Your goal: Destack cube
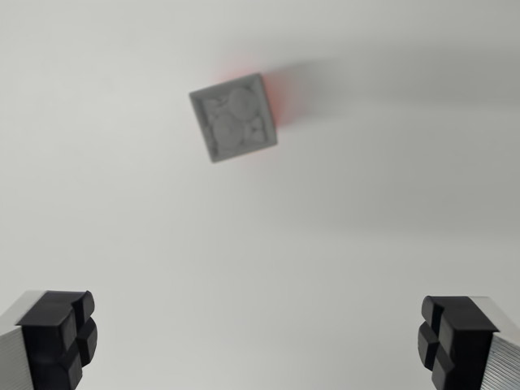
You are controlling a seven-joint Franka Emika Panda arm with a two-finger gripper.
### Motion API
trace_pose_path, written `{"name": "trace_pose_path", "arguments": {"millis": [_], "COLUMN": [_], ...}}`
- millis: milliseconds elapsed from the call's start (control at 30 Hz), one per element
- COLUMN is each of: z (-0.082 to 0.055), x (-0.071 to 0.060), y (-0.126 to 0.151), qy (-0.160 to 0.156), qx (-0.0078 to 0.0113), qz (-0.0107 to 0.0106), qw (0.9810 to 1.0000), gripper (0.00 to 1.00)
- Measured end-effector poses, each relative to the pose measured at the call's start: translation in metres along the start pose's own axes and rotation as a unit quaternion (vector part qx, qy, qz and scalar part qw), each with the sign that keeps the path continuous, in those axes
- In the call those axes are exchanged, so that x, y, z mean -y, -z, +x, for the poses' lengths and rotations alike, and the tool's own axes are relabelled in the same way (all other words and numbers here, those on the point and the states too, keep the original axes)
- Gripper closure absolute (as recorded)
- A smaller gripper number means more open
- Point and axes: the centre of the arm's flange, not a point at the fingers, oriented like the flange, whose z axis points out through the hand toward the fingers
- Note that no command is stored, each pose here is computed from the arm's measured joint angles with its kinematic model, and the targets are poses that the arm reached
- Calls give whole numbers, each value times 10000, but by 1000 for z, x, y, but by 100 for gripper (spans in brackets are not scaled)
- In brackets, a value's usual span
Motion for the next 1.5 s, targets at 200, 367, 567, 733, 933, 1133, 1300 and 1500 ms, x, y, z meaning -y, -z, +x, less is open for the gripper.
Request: {"name": "trace_pose_path", "arguments": {"millis": [200,367,567,733,933,1133,1300,1500], "z": [0,0,0,0,0,0,0,1], "x": [0,0,0,1,4,7,10,15], "y": [0,0,-2,-9,-20,-35,-50,-70], "qy": [0,0,19,72,176,324,469,661], "qx": [0,0,5,7,8,7,8,0], "qz": [0,0,-4,-5,-4,-1,-2,3], "qw": [10000,10000,10000,10000,9998,9995,9989,9978], "gripper": [0,0,0,0,0,0,0,0]}}
